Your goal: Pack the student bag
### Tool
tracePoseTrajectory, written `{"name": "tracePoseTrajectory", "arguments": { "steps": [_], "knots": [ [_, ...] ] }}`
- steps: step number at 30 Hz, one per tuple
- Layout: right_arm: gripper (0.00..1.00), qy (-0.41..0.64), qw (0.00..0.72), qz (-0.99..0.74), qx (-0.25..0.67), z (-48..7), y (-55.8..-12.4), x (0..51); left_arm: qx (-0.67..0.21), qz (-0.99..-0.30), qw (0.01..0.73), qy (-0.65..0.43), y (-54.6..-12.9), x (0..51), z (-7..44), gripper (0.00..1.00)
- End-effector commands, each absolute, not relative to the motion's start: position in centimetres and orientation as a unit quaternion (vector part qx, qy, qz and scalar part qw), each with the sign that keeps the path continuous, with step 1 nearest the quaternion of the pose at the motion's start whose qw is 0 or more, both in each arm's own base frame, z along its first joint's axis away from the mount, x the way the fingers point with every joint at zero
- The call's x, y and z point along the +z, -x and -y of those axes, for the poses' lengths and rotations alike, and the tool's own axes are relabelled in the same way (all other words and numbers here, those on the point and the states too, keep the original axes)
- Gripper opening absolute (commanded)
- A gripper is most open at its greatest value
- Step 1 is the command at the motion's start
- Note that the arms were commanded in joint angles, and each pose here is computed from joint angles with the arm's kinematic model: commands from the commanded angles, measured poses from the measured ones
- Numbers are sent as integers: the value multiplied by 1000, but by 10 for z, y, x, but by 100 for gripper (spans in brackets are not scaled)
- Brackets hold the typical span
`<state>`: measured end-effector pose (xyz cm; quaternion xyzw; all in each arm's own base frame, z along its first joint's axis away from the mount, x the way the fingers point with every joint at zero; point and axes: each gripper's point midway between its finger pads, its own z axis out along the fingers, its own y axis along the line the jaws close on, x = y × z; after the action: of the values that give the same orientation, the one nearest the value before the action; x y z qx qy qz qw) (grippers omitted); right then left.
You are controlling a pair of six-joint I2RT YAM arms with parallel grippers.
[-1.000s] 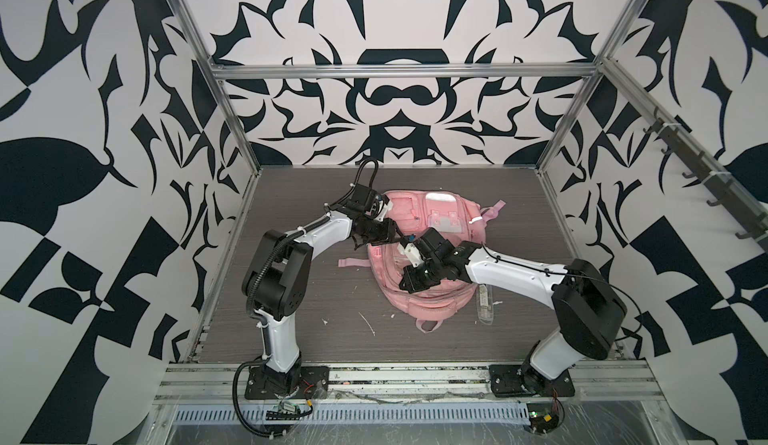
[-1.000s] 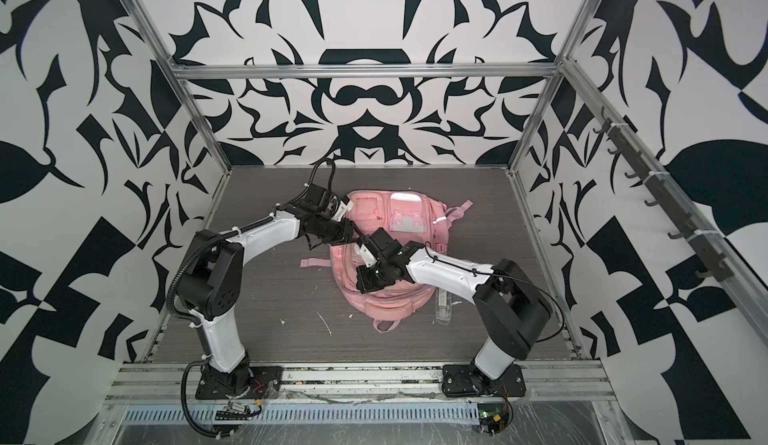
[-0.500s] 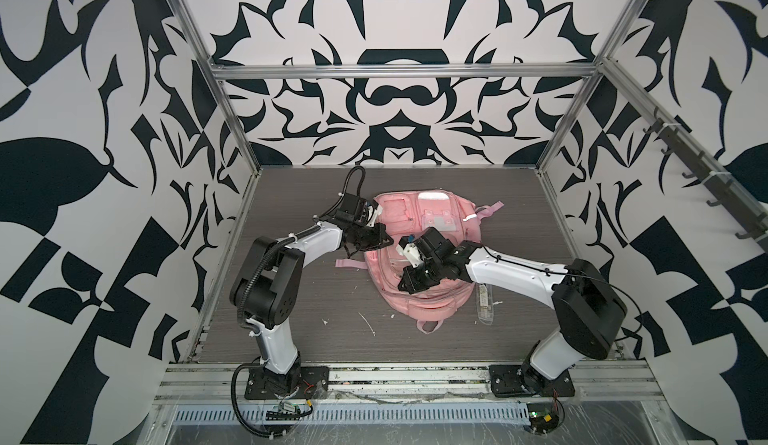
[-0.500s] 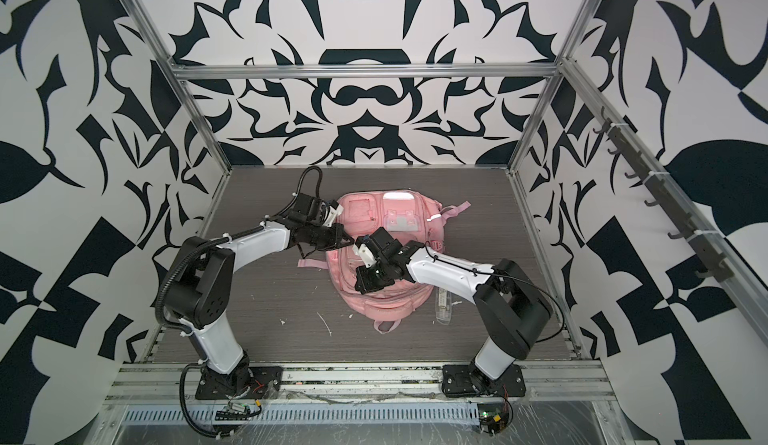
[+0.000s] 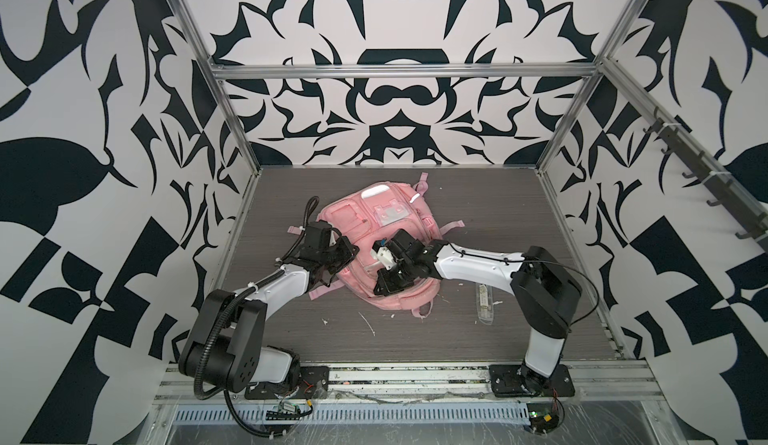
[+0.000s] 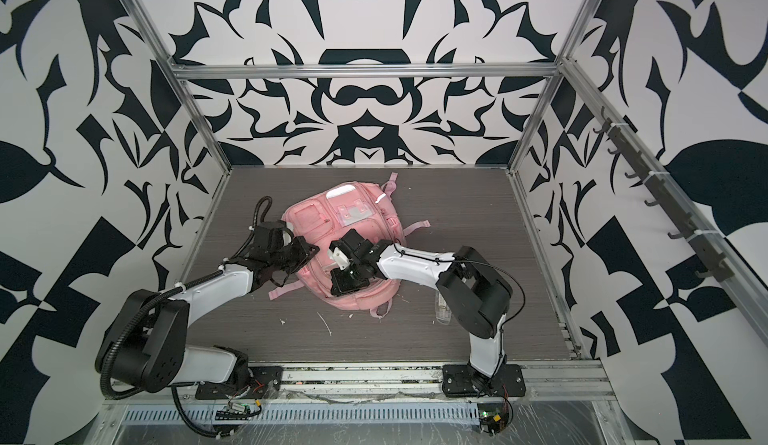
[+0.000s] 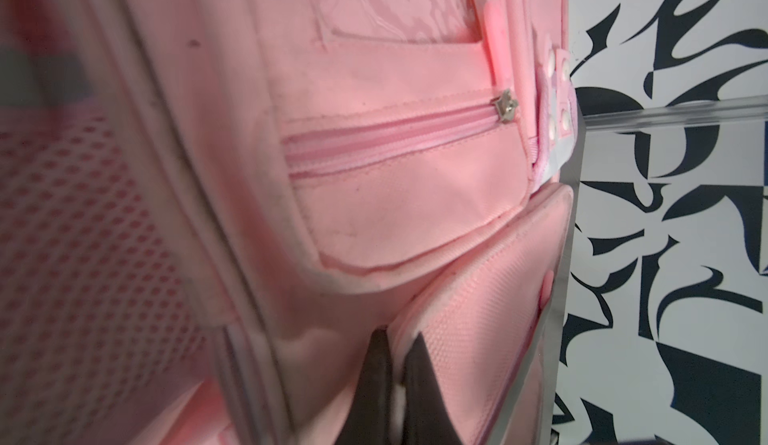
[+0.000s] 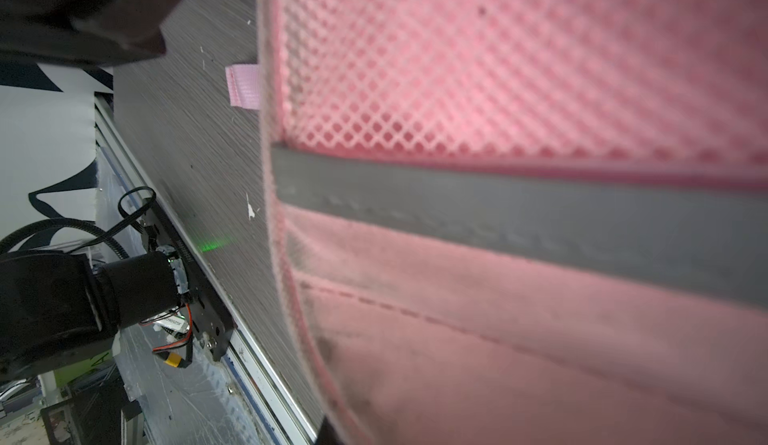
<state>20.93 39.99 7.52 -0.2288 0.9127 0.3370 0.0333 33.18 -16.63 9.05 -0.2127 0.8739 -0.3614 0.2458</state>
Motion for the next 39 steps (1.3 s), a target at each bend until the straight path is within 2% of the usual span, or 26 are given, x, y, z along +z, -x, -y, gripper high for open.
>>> {"name": "tracePoseTrajectory", "arguments": {
  "steps": [1,10,16,21,28,35,39],
  "knots": [
    [0,253,57,-878,402,-448,-209,117,-344,-857,265,279,-335,91,149,0],
    [0,171,133,-871,441,-481,-258,155,-331,-852,275,299,-328,93,139,0],
    [0,184,107,-887,410,-466,-241,136,-320,-845,299,307,-327,105,129,0],
    [0,204,113,-919,319,-433,-218,99,-325,-838,303,317,-335,111,130,0],
    [0,226,203,-930,207,-431,-220,93,-322,-826,302,350,-341,109,129,0],
    [0,269,217,-915,207,-475,-211,110,-310,-830,291,361,-343,99,133,0],
    [0,270,207,-896,285,-506,-203,127,-314,-828,289,364,-342,98,133,0]
  ]
}}
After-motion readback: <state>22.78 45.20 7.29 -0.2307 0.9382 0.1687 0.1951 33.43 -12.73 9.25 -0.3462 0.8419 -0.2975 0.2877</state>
